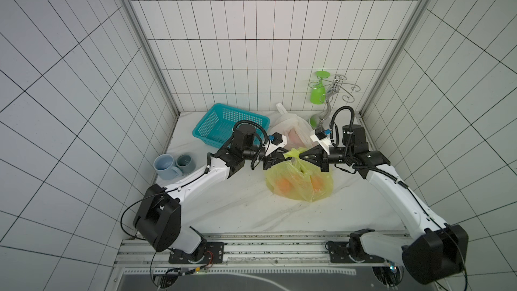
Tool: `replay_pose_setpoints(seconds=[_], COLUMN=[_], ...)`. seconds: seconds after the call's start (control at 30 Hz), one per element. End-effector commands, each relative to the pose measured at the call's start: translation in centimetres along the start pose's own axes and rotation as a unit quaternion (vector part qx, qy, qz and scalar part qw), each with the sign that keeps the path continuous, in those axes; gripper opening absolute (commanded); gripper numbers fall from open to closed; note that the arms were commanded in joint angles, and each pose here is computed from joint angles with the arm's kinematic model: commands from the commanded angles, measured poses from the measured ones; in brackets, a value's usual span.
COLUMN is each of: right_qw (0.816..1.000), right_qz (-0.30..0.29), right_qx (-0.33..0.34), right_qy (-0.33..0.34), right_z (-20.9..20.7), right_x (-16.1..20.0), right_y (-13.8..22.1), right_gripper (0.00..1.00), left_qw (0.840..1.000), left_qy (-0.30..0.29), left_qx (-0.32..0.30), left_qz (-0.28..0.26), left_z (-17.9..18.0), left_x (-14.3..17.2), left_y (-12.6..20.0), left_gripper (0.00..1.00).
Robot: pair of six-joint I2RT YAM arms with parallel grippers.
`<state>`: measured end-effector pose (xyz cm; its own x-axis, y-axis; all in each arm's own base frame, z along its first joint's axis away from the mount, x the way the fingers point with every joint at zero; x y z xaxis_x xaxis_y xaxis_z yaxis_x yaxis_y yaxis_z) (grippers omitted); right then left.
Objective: Place the oranges into plastic bags & tie knots
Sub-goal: Tie the plastic bag at the center of the board.
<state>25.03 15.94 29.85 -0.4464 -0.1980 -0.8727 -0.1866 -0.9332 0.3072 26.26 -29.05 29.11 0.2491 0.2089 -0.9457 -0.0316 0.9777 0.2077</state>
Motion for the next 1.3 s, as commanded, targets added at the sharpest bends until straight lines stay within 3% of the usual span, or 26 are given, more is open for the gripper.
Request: replay_pose_setpoints(seconds=[0.0,1.07,1.27], right_qw=[1.000,0.999,0.999], right_qz=[0.014,0.035,0.040], right_qx=[-0.008,-0.004,0.000], right_qy=[-0.014,-0.028,-0.029], right_z=[-0.1,-1.1,-1.4], right_x=[2.0,4.0,4.1], right_y=[-0.1,-2.5,-3.0], right_gripper=[0.00,0.00,0.00], left_qw=[0.999,0.992,0.990], left_qy=[0.023,0.118,0.136], left_qx=[0.016,-0.017,-0.029], left_qz=[-0.025,-0.034,-0.030], left_z=[0.6,1.9,2.3], left_x=[-0.7,-0.6,-0.5], left_y=[-0.1,-1.5,-1.9], left_gripper=[0.22,0.33,0.31])
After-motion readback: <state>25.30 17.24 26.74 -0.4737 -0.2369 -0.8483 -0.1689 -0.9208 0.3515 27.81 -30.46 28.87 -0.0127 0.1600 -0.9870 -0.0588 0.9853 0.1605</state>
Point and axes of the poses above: each gripper's point midway between its finger pads, its own y axis back along the fingers, its own z axis along the line the jaws close on, x = y × z, the point moved 6 cm from there along y, back along the fingers, and after that the axes turned 12 degrees about -y, right-handed, at the moved point
